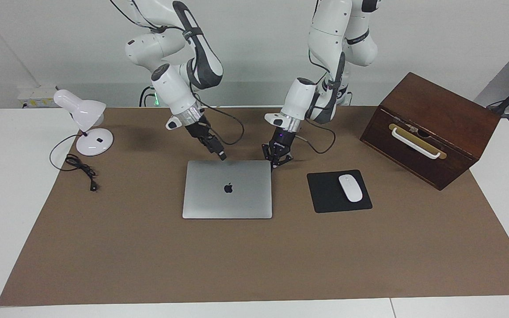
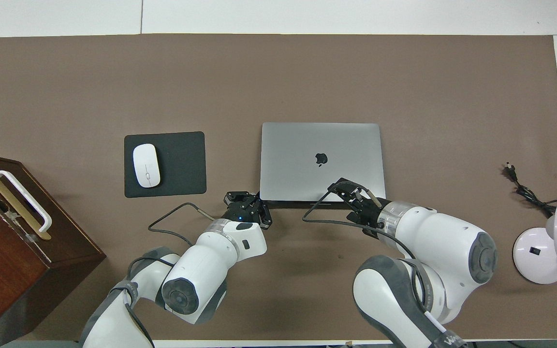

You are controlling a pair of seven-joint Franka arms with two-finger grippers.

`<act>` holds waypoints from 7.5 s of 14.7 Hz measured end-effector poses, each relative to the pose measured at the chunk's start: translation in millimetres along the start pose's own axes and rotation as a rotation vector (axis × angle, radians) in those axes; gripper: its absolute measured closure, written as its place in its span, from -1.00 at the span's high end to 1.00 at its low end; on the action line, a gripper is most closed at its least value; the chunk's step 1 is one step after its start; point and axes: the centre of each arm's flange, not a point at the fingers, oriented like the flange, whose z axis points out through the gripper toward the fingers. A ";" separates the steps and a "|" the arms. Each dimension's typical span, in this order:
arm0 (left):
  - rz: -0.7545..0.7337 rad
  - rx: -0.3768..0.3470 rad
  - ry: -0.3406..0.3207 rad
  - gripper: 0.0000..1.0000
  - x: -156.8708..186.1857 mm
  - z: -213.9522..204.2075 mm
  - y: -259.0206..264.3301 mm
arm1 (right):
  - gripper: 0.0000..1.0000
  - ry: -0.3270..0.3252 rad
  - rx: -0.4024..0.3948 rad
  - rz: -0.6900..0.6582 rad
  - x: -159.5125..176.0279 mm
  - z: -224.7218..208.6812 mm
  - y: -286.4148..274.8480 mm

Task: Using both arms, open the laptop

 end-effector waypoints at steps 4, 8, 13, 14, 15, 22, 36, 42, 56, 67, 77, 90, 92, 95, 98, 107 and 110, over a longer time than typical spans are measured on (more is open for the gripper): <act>0.002 0.000 0.001 -0.98 0.5 0.8 0.1 | 1.00 -0.005 -0.004 0.010 -1.6 2.1 3.1; 0.003 0.000 0.001 -0.98 0.7 1.1 0.1 | 1.00 -0.008 -0.022 0.009 -3.4 7.1 10.4; 0.003 0.000 0.002 -0.98 1.2 2.0 0.1 | 1.00 -0.007 -0.044 0.014 -1.9 14.8 16.7; 0.003 0.000 0.002 -0.98 1.2 2.0 0.1 | 1.00 -0.005 -0.048 0.015 -1.2 17.0 18.1; 0.003 0.000 0.002 -0.98 1.2 2.0 0.1 | 1.00 -0.003 -0.052 0.016 -0.5 18.9 19.2; 0.005 0.000 0.002 -0.98 1.1 2.1 0.1 | 1.00 0.030 -0.041 0.003 6.4 23.0 15.0; 0.006 0.001 0.003 -0.98 1.0 2.3 0.1 | 1.00 0.059 0.003 -0.005 15.4 25.2 -15.1; 0.006 0.001 0.003 -0.98 0.9 2.5 0.1 | 1.00 0.053 0.037 0.012 15.3 22.8 -28.5; 0.022 0.000 0.008 -0.98 0.9 3.0 0.5 | 1.00 0.065 0.169 -0.015 19.0 5.2 -87.0; 0.025 0.000 0.009 -0.98 1.0 3.2 0.6 | 1.00 0.119 0.246 -0.043 54.5 -9.8 -131.1; 0.026 0.000 0.009 -0.98 0.9 3.3 0.6 | 1.00 0.131 0.264 -0.058 90.1 -7.3 -159.3; 0.027 0.000 0.010 -0.98 0.8 3.3 0.6 | 1.00 0.126 0.264 -0.052 114.0 1.4 -174.2; 0.027 0.000 0.010 -0.98 0.8 3.3 0.6 | 1.00 0.118 0.263 -0.051 117.5 1.0 -176.6; 0.027 0.000 0.010 -0.98 0.8 3.3 0.6 | 1.00 0.122 0.269 -0.050 120.5 -1.0 -179.2; 0.027 0.000 0.010 -0.98 0.8 3.4 0.6 | 1.00 0.123 0.271 -0.048 122.9 -2.4 -180.1; 0.025 0.000 0.017 -0.98 5.5 7.2 1.3 | 1.00 0.056 0.257 -0.057 116.6 -9.5 -182.5; 0.011 0.000 0.020 -0.98 7.3 7.3 1.4 | 1.00 0.058 0.271 -0.059 116.4 -18.3 -186.4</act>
